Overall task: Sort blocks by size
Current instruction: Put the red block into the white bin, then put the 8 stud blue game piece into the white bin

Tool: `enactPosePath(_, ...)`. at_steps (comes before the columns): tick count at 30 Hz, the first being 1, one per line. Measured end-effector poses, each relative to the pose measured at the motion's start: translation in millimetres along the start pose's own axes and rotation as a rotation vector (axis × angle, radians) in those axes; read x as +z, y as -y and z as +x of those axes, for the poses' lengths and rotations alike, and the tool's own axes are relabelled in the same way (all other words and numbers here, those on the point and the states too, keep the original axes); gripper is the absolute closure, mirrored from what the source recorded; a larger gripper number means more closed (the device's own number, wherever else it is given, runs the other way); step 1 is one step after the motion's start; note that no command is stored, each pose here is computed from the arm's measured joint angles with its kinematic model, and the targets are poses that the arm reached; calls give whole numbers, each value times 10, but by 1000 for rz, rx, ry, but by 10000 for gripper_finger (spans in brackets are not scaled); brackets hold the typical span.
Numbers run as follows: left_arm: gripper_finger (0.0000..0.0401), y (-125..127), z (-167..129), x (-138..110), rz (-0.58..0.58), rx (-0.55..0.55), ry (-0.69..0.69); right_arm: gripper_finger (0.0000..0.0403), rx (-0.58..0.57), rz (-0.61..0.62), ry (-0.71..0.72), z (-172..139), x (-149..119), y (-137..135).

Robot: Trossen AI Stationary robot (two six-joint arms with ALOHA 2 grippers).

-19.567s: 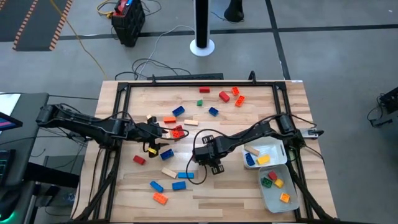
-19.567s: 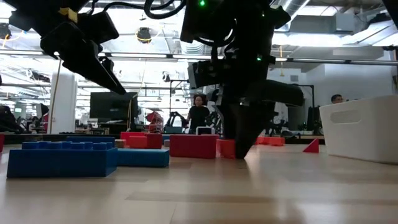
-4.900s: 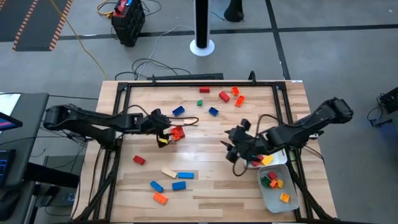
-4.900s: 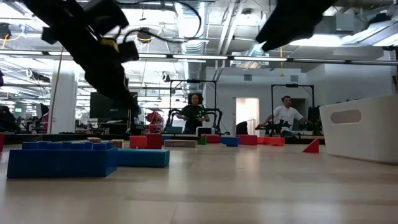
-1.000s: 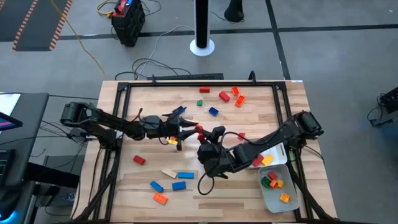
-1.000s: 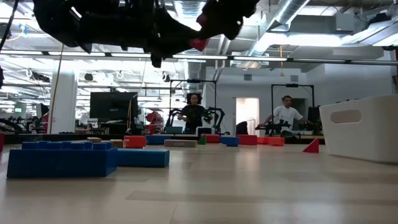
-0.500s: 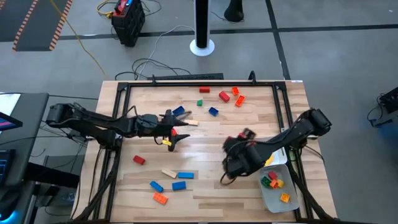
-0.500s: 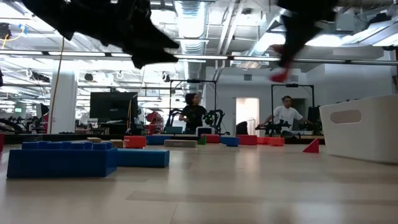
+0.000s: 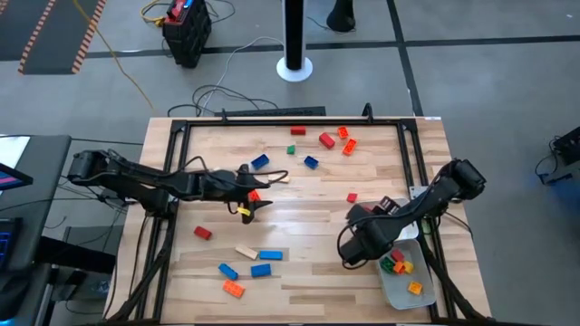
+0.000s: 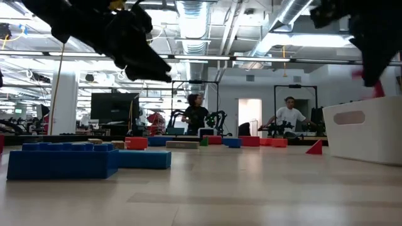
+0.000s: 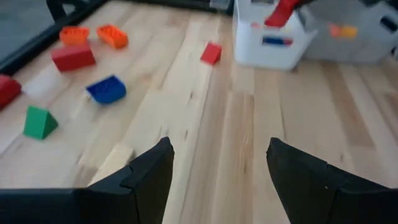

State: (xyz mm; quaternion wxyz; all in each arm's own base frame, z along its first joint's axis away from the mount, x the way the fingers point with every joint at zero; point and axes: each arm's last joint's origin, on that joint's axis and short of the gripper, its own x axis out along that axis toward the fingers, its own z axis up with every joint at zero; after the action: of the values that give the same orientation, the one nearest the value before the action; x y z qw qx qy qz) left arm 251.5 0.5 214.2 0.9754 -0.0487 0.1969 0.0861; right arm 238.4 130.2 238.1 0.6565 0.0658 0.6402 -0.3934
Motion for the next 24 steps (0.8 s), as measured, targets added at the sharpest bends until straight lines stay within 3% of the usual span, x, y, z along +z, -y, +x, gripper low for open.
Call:
enactPosePath(4,156,-11,-4,-84,31,10,-86,149,5,-5,-46,6,-23,-1)
enactPosePath(8,156,-78,-10,-172,47,51,-182,135,25,-8,-21,-79,7,1)
enactPosePath(14,156,-310,-21,-238,43,245,-263,134,26,-33,343,-174,122,-74)
enactPosePath(24,157,-817,-37,-185,-40,372,-241,149,229,-163,537,-26,591,-330)
